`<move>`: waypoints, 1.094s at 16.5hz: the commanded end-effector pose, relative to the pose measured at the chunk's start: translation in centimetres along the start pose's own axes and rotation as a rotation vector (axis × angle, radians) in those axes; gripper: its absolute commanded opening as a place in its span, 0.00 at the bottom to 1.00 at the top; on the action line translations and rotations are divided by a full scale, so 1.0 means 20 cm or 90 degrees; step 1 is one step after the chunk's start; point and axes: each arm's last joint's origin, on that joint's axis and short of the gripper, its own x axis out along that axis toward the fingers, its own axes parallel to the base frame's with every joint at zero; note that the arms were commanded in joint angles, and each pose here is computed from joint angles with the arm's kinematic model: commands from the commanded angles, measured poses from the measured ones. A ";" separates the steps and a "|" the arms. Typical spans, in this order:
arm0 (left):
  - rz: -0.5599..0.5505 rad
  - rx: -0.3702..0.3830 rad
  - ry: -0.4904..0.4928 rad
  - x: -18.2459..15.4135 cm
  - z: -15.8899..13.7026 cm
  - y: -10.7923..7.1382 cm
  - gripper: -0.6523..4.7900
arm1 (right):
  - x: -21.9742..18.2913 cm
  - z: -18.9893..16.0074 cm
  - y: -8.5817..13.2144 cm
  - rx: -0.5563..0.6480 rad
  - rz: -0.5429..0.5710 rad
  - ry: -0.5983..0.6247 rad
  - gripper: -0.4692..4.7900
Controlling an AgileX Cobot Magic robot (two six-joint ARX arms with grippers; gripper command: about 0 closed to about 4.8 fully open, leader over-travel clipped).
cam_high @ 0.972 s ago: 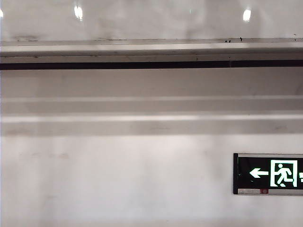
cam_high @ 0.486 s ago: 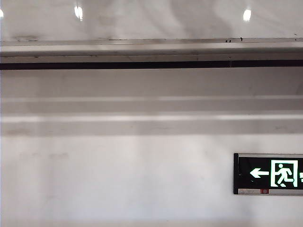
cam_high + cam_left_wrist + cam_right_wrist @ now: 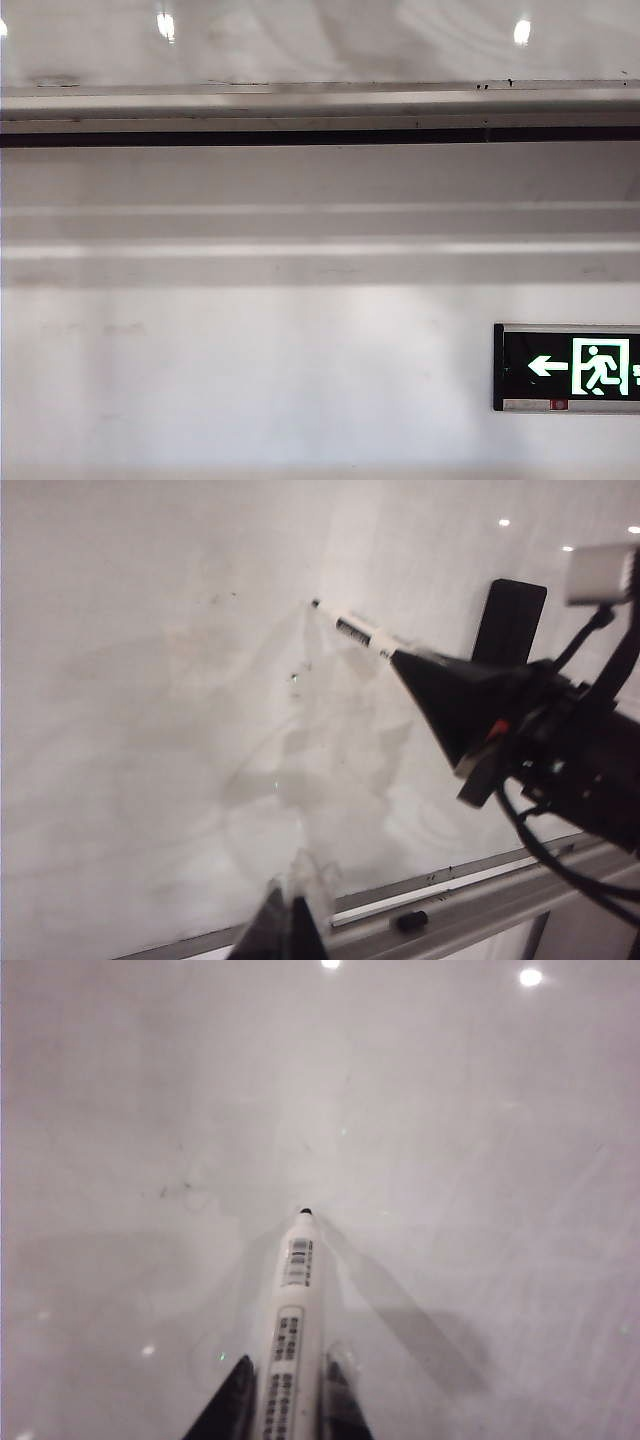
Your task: Take a marker from the whiteboard tray, write "Hi!" on the whiteboard, and then put the marker back vertically into the whiteboard tray.
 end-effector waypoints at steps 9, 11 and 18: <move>-0.005 0.003 -0.016 -0.01 0.02 0.00 0.11 | 0.04 -0.04 -0.04 -0.015 -0.021 0.020 0.09; -0.005 0.003 -0.015 -0.01 0.02 0.00 0.11 | 0.03 -0.06 -0.03 -0.023 -0.013 0.051 0.09; -0.005 0.002 -0.015 -0.01 0.02 0.00 0.11 | 0.03 -0.13 -0.03 -0.038 0.001 0.129 0.09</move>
